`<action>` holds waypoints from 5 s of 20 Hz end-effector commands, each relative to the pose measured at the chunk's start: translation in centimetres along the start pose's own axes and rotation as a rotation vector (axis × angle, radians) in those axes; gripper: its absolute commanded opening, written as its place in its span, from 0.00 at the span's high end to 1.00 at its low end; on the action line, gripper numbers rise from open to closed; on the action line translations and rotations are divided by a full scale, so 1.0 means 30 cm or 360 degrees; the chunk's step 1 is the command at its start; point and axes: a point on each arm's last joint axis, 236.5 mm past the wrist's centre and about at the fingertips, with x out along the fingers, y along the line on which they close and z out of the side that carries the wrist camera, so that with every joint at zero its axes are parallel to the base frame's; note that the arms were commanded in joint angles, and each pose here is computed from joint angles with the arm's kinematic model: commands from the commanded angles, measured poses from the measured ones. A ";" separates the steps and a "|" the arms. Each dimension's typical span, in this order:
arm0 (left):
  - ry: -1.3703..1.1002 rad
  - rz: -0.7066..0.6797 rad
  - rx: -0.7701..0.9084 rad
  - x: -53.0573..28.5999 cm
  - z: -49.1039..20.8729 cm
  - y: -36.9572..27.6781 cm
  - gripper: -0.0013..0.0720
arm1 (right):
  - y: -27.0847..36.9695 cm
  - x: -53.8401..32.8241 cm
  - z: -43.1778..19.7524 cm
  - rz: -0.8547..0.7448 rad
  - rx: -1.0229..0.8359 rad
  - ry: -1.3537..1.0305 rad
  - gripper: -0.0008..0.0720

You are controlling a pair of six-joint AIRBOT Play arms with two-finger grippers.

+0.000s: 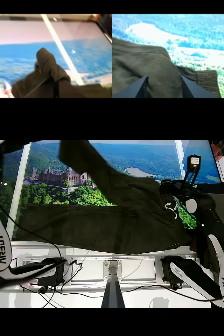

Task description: Fold the clothes and pants, and hang the long-sleeved shirts on hangers.

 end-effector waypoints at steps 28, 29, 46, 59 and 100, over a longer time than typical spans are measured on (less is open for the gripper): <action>0.0815 0.1147 -0.0021 -0.120 -0.526 0.972 0.03 | -0.335 -0.005 -0.157 -0.0311 0.0291 0.0271 0.37; 0.0821 0.1212 -0.0061 -0.169 -0.519 0.990 0.03 | -0.336 -0.005 -0.155 -0.0311 0.0290 0.0268 0.37; 0.0791 0.0896 -0.1463 -0.389 -1.029 1.039 0.19 | -0.337 -0.004 -0.146 -0.0312 0.0288 0.0250 0.37; 0.0432 0.0853 -0.1293 -0.226 -0.806 1.144 0.96 | -0.319 0.002 -0.130 -0.0277 0.0363 0.0213 0.37; 0.1036 0.0924 -0.0530 -0.520 -0.511 0.886 0.96 | -0.351 -0.320 -0.119 -0.0449 0.0146 0.0411 0.95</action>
